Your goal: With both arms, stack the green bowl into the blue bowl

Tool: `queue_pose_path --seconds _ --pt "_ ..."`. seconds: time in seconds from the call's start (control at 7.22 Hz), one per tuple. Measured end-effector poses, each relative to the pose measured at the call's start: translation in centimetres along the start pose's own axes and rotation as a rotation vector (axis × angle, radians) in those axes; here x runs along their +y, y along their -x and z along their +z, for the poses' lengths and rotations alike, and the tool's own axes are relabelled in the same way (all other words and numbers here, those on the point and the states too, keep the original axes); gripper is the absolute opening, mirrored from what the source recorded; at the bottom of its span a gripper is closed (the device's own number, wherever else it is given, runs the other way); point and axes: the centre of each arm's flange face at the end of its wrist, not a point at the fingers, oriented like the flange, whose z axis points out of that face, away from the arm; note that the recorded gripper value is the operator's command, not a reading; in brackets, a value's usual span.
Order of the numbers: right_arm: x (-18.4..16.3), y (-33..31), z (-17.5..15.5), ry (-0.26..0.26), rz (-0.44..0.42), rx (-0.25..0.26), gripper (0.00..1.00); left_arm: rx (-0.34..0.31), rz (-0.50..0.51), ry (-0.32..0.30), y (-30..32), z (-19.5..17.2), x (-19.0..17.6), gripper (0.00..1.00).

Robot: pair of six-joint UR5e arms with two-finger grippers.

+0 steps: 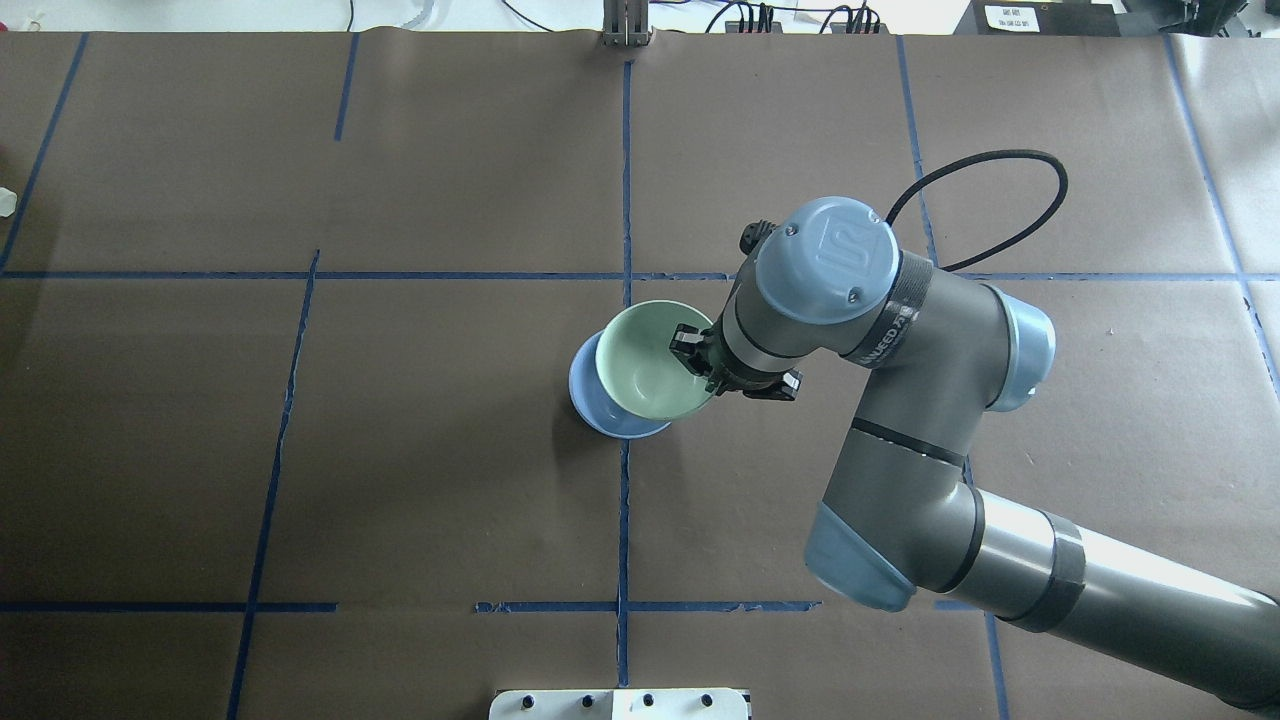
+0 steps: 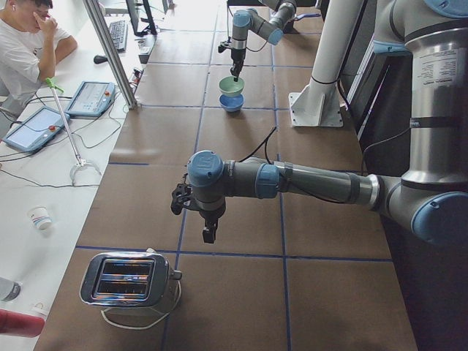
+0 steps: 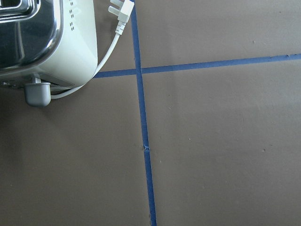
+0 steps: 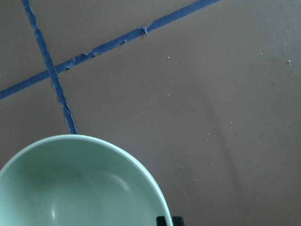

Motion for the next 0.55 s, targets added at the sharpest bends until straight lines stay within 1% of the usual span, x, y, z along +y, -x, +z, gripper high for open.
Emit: queue_pose_path --seconds 0.28,0.55 --pt "1.0 1.7 1.3 -0.009 0.021 0.009 0.03 0.0 -0.001 0.0 0.0 0.0 0.0 1.0" --pt "0.9 2.2 2.0 -0.013 0.025 0.018 0.05 0.001 -0.002 0.0 -0.1 0.0 0.0 1.0"
